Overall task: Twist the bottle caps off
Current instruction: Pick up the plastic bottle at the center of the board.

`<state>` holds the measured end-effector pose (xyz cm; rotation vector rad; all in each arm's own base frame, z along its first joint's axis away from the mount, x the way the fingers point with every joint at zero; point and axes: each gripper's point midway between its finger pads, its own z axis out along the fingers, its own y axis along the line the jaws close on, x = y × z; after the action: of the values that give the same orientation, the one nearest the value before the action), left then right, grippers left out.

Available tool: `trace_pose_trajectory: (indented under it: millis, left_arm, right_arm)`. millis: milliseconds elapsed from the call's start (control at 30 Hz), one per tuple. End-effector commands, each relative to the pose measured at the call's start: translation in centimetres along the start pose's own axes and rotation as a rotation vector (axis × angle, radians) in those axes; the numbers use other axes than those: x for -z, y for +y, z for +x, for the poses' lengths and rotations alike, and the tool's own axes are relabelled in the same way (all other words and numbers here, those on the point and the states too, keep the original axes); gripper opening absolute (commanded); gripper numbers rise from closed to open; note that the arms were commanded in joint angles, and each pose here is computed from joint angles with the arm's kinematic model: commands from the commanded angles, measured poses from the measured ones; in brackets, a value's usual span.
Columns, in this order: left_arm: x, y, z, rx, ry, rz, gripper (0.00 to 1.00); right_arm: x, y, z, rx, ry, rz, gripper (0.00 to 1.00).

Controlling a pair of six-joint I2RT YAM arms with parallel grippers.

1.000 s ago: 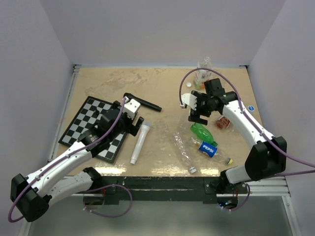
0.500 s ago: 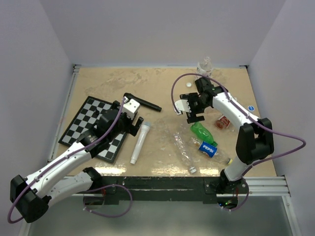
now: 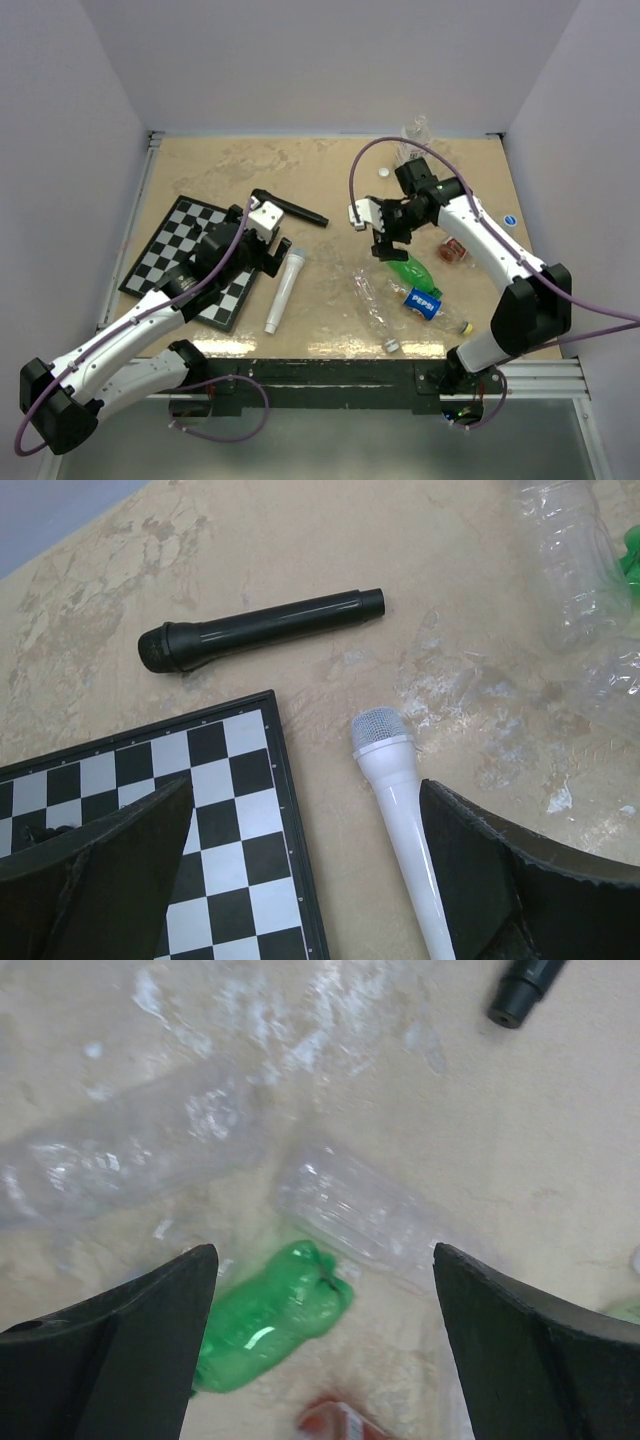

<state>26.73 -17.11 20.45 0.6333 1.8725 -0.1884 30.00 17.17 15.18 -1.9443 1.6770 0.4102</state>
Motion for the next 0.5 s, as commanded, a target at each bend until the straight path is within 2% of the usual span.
trace_pose_trajectory:
  millis: [0,200,467]
  left_arm:
    - [0.2,0.3,-1.1,-0.010,-0.049,-0.001,1.00]
    - [0.1,0.4,-0.8,-0.010,-0.040,-0.011,1.00]
    - [0.0,0.4,-0.9,-0.011,-0.040,-0.008,1.00]
  right_arm:
    - [-0.8,4.8,-1.7,-0.195,0.029,-0.052,0.92]
    - [-3.2,6.9,-0.9,-0.326,0.140,-0.079,0.94]
    - [-4.9,9.8,1.2,-0.372,0.245,-0.162,0.94]
